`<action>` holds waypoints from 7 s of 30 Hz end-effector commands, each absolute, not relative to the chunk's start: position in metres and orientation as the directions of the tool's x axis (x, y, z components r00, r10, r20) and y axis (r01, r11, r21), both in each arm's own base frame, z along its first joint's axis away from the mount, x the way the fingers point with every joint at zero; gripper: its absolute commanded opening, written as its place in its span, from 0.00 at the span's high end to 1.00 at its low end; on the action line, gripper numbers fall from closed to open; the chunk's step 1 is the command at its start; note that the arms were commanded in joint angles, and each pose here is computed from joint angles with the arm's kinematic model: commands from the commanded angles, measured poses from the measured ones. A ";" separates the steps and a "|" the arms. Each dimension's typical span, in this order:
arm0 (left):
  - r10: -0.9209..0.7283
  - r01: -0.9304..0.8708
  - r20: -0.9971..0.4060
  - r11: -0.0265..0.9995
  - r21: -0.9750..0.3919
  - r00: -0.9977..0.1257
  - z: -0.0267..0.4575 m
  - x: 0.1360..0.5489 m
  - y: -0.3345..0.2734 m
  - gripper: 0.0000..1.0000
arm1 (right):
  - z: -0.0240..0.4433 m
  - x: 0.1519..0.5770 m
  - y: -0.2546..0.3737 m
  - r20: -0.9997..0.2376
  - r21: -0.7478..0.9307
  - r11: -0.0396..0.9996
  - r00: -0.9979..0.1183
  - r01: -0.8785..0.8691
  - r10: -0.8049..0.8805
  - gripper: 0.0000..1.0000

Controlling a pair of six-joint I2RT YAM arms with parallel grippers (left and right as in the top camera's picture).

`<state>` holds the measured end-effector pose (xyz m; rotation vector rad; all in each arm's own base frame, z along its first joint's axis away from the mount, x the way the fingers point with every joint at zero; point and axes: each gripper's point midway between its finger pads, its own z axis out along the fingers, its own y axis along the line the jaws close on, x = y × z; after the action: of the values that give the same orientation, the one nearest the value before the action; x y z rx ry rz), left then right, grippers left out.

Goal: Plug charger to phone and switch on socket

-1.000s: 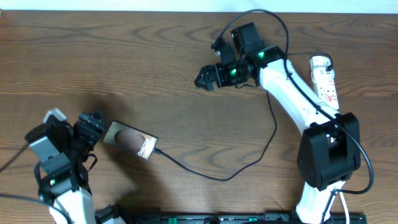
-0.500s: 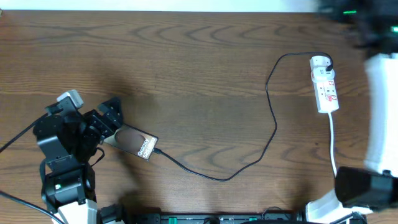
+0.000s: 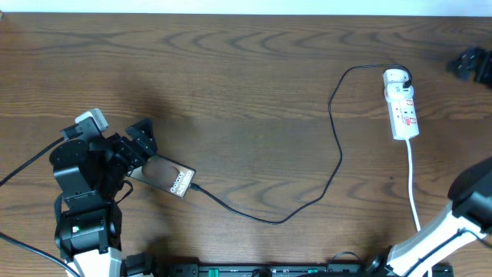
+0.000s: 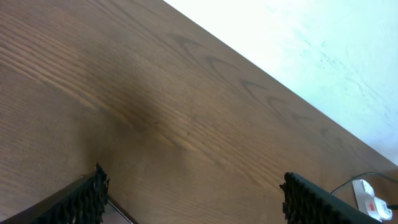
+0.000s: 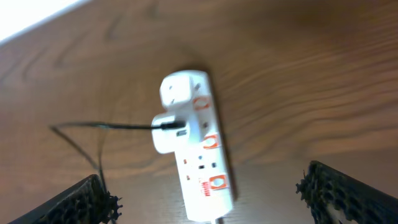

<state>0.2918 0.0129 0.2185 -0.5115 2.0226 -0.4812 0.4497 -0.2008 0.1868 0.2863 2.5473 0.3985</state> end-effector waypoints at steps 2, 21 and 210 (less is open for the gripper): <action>-0.519 -0.147 -0.734 0.847 -0.510 -0.438 0.226 0.293 0.014 0.13 | 0.157 0.464 -0.172 -0.475 0.441 0.897 -0.857 -0.034 0.201 0.01; -0.523 -0.162 -0.718 0.844 -0.511 -0.459 0.220 0.290 0.013 0.13 | 0.062 0.482 -0.131 -0.234 0.341 0.934 -0.954 0.101 0.189 0.01; 0.018 0.129 -0.991 0.992 0.001 -0.132 0.142 0.243 -0.018 0.13 | 0.329 0.404 -0.092 -0.686 0.250 0.917 -0.612 0.310 0.393 0.01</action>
<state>0.2446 -0.0172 0.1558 0.1033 1.6527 -0.0927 0.4120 -0.1155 0.3165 0.5919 2.3216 0.1353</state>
